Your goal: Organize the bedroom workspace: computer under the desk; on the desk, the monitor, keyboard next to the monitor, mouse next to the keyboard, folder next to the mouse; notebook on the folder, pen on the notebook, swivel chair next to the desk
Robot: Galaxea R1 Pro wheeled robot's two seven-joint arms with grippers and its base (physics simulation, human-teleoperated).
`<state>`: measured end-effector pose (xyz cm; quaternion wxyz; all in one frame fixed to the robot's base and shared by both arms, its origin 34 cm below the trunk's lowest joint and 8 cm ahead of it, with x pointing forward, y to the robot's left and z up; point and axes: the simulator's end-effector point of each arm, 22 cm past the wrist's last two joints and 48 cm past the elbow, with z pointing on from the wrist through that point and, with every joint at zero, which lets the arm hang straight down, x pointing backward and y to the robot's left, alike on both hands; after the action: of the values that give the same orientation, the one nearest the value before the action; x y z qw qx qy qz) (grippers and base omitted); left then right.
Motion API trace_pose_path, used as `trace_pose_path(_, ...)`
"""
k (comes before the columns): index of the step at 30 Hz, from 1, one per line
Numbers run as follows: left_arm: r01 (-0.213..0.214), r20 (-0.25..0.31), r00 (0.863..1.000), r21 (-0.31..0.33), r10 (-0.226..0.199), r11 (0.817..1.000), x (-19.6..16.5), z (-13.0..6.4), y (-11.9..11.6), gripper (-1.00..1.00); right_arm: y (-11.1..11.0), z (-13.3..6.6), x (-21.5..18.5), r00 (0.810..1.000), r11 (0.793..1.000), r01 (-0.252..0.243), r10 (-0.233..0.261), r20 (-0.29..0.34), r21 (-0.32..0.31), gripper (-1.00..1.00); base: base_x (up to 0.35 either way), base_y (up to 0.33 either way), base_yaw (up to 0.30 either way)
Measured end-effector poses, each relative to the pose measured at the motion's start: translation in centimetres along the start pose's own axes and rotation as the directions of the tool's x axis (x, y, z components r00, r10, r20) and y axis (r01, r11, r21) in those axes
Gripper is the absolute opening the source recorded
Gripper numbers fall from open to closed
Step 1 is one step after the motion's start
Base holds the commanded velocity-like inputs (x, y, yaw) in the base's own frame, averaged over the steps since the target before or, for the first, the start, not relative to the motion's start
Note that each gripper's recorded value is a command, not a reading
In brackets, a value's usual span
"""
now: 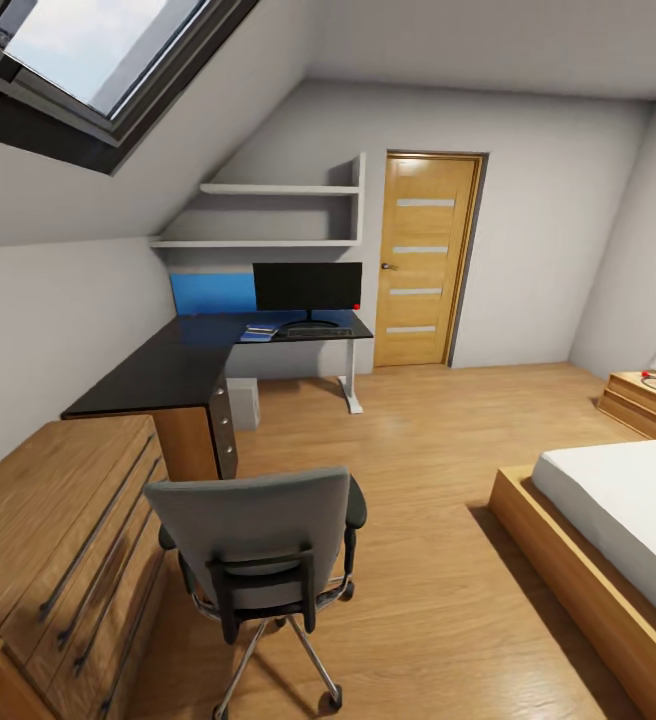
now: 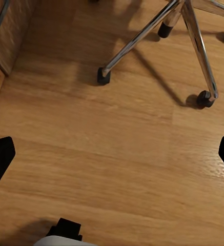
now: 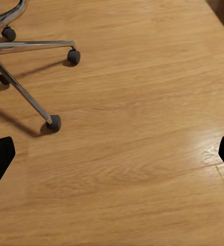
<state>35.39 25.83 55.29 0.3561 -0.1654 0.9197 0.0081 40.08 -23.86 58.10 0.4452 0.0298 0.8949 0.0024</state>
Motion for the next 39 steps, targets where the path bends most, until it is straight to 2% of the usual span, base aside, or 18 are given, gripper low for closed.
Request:
trace_pose_path(21, 0.000, 0.000, 1.000, 0.000, 0.000, 1.000, 0.00, 0.00, 0.00, 1.00, 0.03, 0.00, 0.01, 1.000, 1.000, 0.001, -0.001, 0.000, -0.001, 1.00, 0.000, 0.055, 0.003)
trace_pose_path(39, -0.001, -0.009, 1.000, -0.003, 0.001, 1.000, 0.36, -0.05, 0.12, 1.00, -0.03, -0.07, 0.37, 1.000, 1.000, 0.000, 0.000, -0.010, 0.002, 1.00, 0.000, 0.001, 0.141)
